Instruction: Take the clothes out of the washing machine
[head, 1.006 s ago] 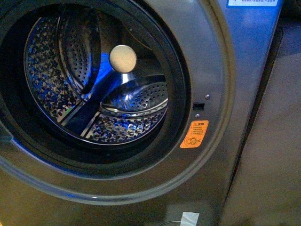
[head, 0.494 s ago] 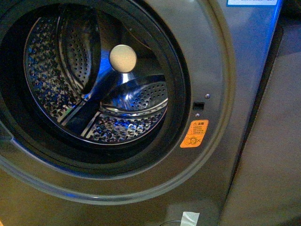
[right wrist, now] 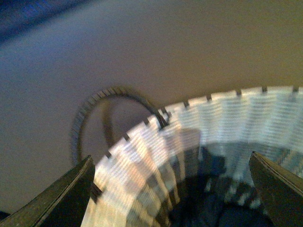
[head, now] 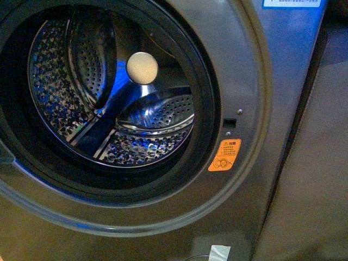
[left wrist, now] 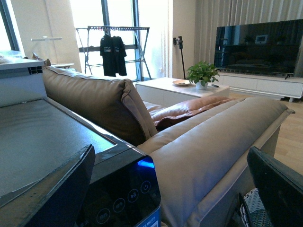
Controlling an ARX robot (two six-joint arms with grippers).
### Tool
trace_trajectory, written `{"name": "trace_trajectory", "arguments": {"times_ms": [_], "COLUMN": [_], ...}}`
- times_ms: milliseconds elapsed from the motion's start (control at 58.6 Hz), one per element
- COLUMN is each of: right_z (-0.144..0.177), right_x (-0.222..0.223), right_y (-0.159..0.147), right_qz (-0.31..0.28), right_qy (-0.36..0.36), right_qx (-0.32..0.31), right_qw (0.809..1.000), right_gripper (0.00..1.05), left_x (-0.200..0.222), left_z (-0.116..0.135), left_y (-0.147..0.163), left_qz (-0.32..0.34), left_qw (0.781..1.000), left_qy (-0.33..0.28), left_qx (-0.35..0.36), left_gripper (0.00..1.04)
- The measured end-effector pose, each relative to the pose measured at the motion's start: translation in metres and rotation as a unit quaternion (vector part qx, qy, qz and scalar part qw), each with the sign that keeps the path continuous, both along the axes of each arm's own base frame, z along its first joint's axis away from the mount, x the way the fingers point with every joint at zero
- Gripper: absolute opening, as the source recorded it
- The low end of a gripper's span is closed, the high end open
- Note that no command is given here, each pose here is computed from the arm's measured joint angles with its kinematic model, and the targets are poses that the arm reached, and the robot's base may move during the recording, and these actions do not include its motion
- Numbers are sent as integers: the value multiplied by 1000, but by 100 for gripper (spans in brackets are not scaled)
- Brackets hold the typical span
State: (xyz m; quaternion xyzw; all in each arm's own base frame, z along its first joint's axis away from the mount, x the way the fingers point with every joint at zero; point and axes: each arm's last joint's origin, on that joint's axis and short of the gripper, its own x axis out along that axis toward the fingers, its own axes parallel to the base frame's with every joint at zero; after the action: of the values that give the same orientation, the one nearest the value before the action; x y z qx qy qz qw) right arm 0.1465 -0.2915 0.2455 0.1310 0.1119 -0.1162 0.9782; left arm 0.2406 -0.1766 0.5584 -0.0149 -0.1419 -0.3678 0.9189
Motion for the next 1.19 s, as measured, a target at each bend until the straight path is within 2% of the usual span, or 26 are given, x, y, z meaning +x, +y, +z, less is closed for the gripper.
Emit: {"name": "trace_trajectory", "arguments": {"times_ms": [153,256,375,529,682,750,818,870,938,989,1057,1159,1194], "right_z": [67,105,130,124,85,69,67,42,19,8,-2,-20,-26], "right_x": [5,12,19,18,-2,-10,-15,-18,-20,-21,-24,-29,-30], "right_y": [37,69,121,192,253,268,274,277,280,284,290,291,291], "right_qz": [33,48,63,110,143,164,113,105,110,100,115,116,116], "right_qy": [-93,-163,-228,-277,-304,-303,-212,-133,-110,-103,-110,-113,-110], "right_qx": [-68,-89,-98,-94,-92,-88,-99,-109,-119,-122,-126,-129,-130], "right_qw": [993,981,966,950,937,935,966,979,981,982,979,978,979], "right_gripper": [97,97,97,97,97,97,82,68,52,43,29,3,2], "left_x": [0,0,0,0,0,0,0,0,0,0,0,-1,-1], "left_z": [0,0,0,0,0,0,0,0,0,0,0,1,1], "left_y": [0,0,0,0,0,0,0,0,0,0,0,0,0], "left_qz": [0,0,0,0,0,0,0,0,0,0,0,0,0], "left_qw": [1000,1000,1000,1000,1000,1000,1000,1000,1000,1000,1000,1000,1000], "left_qy": [0,0,0,0,0,0,0,0,0,0,-1,-1,-1], "left_qx": [0,0,0,0,0,0,0,0,0,0,0,-1,-1], "left_gripper": [98,98,98,98,98,98,98,98,98,98,98,98,98]}}
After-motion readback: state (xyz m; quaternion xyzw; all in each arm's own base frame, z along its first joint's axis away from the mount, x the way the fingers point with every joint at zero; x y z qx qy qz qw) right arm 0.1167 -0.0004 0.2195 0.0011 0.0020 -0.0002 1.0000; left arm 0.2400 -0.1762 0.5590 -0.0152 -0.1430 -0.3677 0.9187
